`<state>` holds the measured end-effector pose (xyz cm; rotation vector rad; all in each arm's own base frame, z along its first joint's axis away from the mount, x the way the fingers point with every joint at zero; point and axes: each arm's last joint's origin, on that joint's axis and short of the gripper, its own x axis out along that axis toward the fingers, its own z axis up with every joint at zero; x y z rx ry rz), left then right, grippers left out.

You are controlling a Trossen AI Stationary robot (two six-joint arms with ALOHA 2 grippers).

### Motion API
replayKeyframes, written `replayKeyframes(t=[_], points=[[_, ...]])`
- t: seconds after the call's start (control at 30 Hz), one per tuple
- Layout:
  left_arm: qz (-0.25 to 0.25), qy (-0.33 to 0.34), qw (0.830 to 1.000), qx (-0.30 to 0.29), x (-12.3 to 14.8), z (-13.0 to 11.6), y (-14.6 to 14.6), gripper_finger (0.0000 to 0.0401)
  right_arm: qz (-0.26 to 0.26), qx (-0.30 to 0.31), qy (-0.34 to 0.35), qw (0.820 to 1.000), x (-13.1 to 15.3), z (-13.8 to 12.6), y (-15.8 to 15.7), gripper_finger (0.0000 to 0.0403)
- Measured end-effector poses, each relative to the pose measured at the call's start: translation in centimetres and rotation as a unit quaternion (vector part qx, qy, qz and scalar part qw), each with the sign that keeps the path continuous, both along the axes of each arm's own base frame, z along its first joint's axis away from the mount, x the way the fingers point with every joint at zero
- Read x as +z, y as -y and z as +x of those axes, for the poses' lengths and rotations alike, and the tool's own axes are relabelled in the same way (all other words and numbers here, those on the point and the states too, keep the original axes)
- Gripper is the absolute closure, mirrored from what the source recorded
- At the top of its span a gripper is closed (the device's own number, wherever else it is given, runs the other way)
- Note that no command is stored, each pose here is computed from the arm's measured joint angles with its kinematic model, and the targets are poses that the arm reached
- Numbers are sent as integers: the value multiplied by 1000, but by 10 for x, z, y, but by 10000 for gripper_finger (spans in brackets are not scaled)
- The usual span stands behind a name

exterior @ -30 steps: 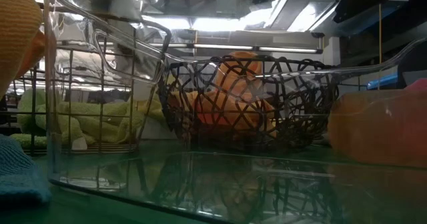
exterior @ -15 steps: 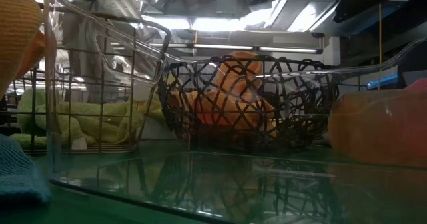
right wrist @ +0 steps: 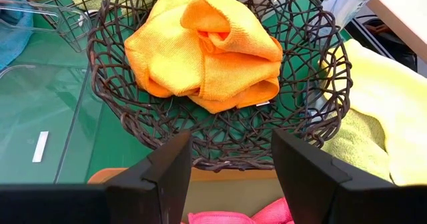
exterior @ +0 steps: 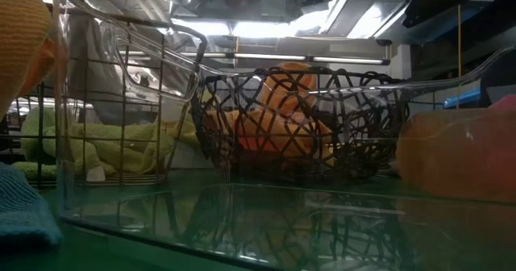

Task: Sort microfiber towel by color & place in baskets
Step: Put the top light blue towel into the transparent bin

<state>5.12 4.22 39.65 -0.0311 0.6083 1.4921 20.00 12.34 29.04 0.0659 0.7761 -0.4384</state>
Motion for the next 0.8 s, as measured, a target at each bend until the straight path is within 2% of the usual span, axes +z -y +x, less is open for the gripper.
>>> replayKeyframes(t=[0.23,0.6,0.7,0.8], points=[[39,-14,995,89,2,-7,-7,401,0,0,0,1000,0,0,0,201],[28,-7,978,207,2,-25,-13,401,0,0,0,1000,0,0,0,201],[12,-21,978,209,2,-26,-14,401,0,0,0,1000,0,0,0,201],[-23,-31,983,178,0,-25,-14,401,0,0,0,1000,0,0,0,201]])
